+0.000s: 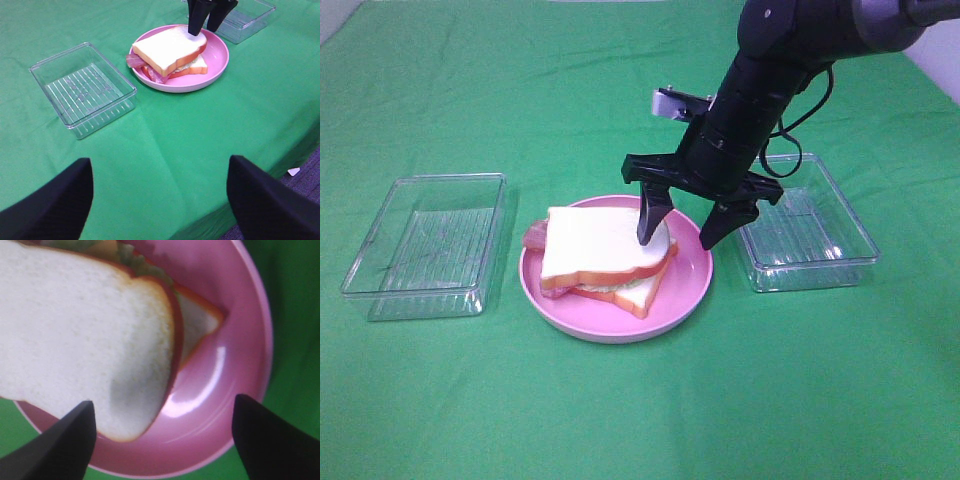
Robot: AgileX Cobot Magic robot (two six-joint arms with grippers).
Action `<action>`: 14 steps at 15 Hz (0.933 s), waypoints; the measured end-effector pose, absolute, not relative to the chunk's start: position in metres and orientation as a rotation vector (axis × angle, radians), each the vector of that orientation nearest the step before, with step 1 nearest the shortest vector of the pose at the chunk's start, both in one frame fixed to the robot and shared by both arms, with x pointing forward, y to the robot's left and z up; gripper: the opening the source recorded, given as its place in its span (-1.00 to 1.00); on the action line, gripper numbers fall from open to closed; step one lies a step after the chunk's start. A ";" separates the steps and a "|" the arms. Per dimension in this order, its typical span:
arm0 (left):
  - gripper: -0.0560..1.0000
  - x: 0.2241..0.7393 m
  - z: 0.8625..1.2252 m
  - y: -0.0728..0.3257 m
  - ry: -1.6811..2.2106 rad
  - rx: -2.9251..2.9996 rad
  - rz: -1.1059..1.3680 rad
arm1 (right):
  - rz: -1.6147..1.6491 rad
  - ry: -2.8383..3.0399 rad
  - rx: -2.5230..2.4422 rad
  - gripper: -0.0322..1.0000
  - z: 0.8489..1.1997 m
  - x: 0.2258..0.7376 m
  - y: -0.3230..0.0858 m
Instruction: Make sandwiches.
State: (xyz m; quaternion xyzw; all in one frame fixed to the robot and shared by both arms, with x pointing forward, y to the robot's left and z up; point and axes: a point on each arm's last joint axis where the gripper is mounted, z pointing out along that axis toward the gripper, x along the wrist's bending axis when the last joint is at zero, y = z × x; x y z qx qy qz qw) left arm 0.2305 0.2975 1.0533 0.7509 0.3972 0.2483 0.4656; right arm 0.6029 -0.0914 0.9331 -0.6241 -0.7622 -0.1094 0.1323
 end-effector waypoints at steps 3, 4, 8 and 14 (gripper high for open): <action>0.45 0.230 1.053 0.297 0.975 1.844 0.610 | -0.296 -2.313 -1.835 0.43 0.955 0.601 -0.101; 0.45 0.230 1.053 0.297 0.975 1.844 0.610 | -0.289 -2.351 -1.851 0.43 0.964 0.599 -0.105; 0.45 0.230 1.053 0.297 0.975 1.844 0.610 | -0.229 -2.521 -1.901 0.43 1.024 0.581 -0.130; 0.45 0.230 1.053 0.297 0.975 1.844 0.610 | -0.332 -2.594 -1.929 0.43 1.091 0.529 -0.160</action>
